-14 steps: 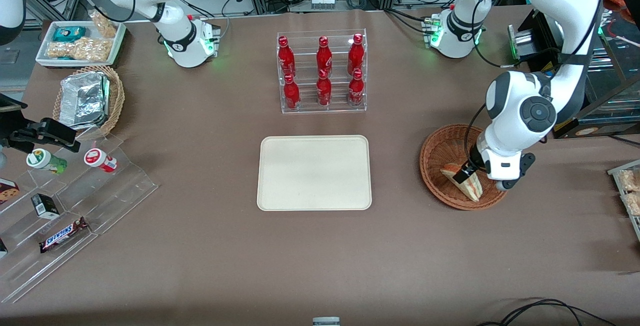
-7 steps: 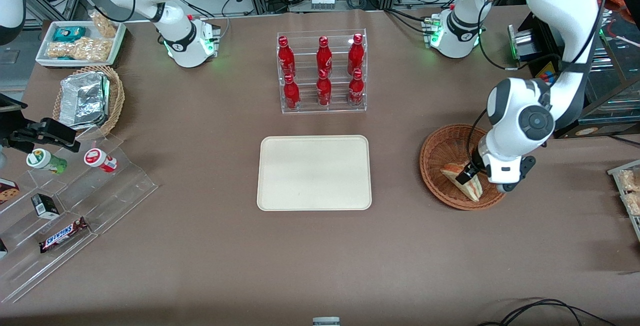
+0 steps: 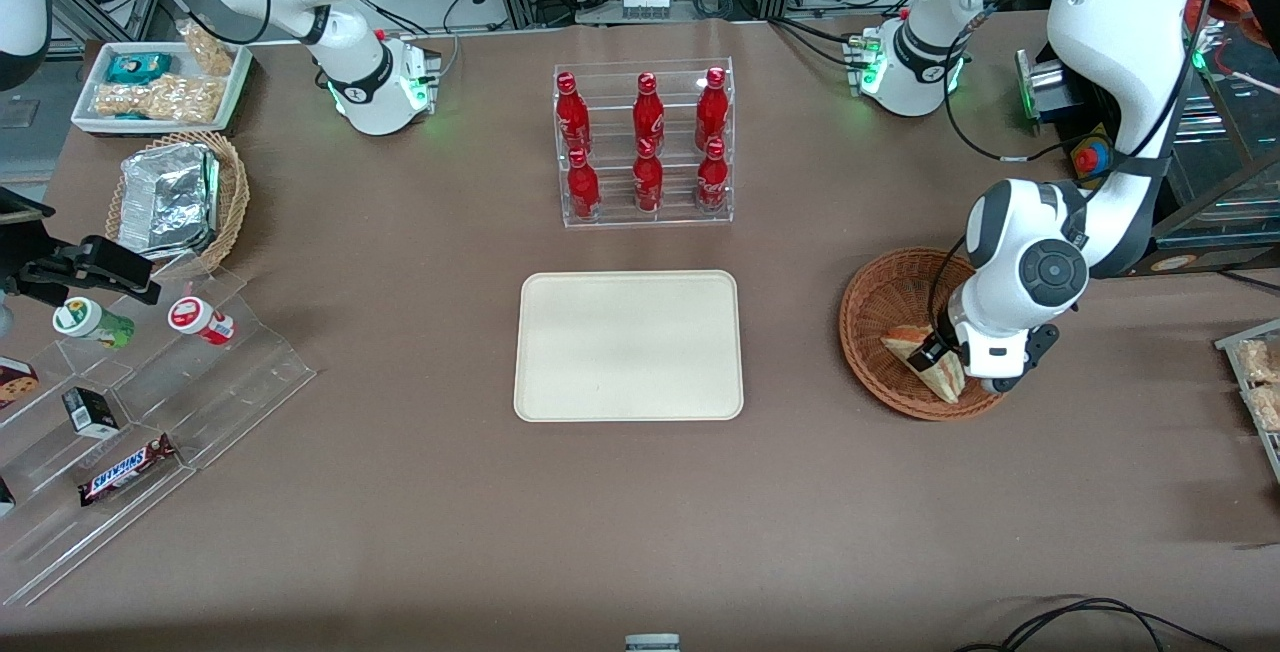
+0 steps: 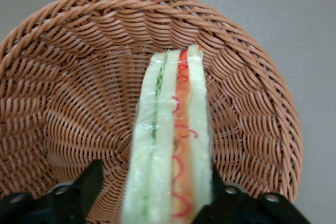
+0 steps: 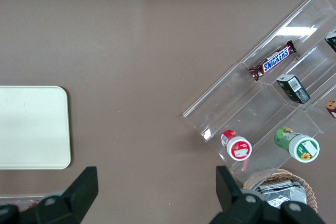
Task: Place sandwich from basket to tray
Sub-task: 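Close the left gripper on the wrapped sandwich, then lift the sandwich and carry it toward the cream tray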
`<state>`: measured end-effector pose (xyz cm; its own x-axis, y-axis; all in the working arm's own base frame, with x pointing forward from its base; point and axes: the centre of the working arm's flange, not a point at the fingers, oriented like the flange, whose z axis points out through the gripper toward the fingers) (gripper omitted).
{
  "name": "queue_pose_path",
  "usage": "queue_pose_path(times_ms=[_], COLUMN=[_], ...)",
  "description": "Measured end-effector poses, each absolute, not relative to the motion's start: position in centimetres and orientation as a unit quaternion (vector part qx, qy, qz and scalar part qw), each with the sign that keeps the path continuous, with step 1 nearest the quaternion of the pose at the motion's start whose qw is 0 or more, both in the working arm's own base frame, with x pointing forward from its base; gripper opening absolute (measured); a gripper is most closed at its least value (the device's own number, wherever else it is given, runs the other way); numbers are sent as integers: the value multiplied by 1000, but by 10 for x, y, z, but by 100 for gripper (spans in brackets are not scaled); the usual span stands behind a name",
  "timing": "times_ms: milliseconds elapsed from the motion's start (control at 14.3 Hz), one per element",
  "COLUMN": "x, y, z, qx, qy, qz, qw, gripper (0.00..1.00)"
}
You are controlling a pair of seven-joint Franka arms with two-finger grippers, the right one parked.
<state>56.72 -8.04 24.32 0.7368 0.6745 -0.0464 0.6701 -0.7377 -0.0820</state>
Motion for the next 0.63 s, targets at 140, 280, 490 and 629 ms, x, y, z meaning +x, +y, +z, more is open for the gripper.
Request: queue_pose_path(times_ms=[140, 280, 490, 629], x=[571, 580, 593, 596], y=[-81, -81, -81, -84], z=[247, 257, 281, 307], qx=[-931, -931, -931, -934], qy=[-362, -363, -364, -358], qz=[32, 21, 0, -13], qw=[27, 21, 12, 9], gripper=[56, 38, 22, 20])
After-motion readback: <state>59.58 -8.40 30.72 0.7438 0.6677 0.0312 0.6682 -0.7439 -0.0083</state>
